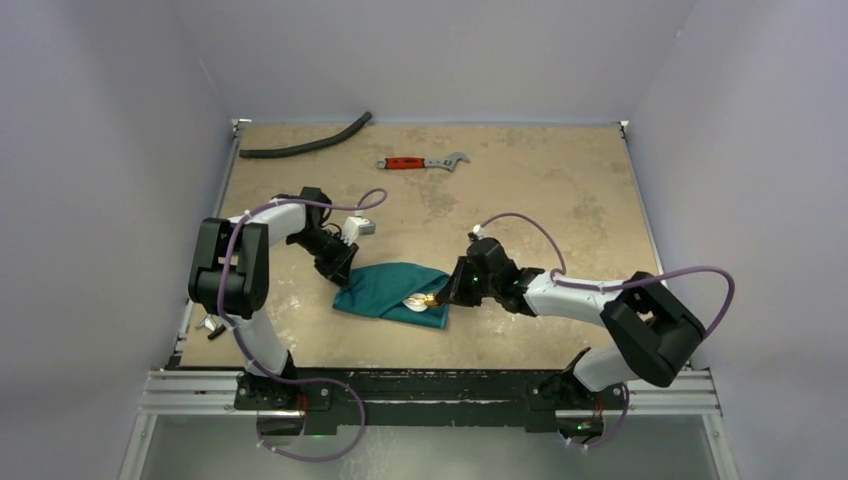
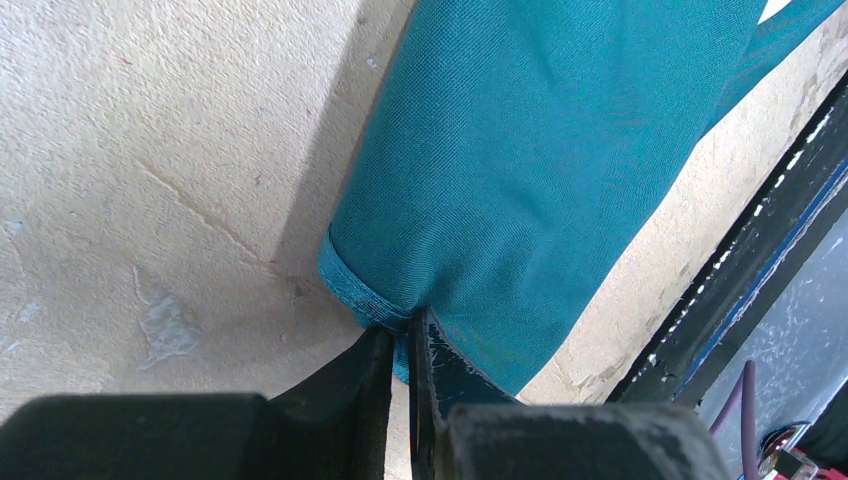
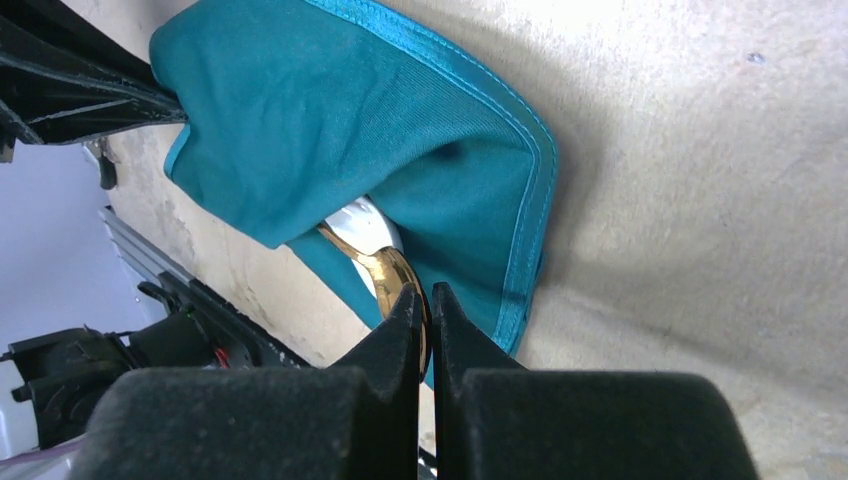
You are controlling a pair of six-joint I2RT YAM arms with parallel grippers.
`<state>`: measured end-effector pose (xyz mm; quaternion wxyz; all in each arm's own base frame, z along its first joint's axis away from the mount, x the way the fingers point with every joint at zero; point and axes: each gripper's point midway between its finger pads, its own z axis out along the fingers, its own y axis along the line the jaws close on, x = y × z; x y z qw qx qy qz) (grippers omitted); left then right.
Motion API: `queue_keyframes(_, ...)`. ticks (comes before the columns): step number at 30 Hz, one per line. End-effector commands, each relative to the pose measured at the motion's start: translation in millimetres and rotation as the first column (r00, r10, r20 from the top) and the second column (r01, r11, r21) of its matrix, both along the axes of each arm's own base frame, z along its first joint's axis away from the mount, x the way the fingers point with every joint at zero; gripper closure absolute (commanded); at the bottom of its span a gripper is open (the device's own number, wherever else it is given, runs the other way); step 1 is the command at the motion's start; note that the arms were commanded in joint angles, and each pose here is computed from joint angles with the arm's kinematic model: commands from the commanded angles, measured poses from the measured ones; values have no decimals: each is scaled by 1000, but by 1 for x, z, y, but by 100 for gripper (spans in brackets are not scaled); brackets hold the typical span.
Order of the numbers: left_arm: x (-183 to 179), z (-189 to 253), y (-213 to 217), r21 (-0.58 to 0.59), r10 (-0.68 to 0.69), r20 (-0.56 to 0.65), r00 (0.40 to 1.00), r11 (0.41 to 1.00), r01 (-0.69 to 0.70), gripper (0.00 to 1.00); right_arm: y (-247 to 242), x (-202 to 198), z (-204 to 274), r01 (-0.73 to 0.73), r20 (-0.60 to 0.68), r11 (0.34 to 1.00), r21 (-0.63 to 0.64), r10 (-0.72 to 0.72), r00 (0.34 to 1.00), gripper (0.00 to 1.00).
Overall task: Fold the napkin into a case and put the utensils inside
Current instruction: Insert the spoon into the folded napkin, then reset both arms
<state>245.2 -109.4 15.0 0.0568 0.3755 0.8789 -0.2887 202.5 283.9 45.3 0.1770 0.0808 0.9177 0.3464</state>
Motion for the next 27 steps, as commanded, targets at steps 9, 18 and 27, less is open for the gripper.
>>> queue_keyframes(9,2,4,0,-13,-4,-9,1000,1000,4,89,28,34,25,-13,95,1000,19,12,995,64)
queue_keyframes(18,13,20,12,14,15,14,1000,1000,-16,40,-15,53,51,59,168,992,-114,-39,985,26)
queue_keyframes(27,44,57,43,47,66,65,996,997,-69,6,-113,100,94,298,368,918,-263,-190,910,1)
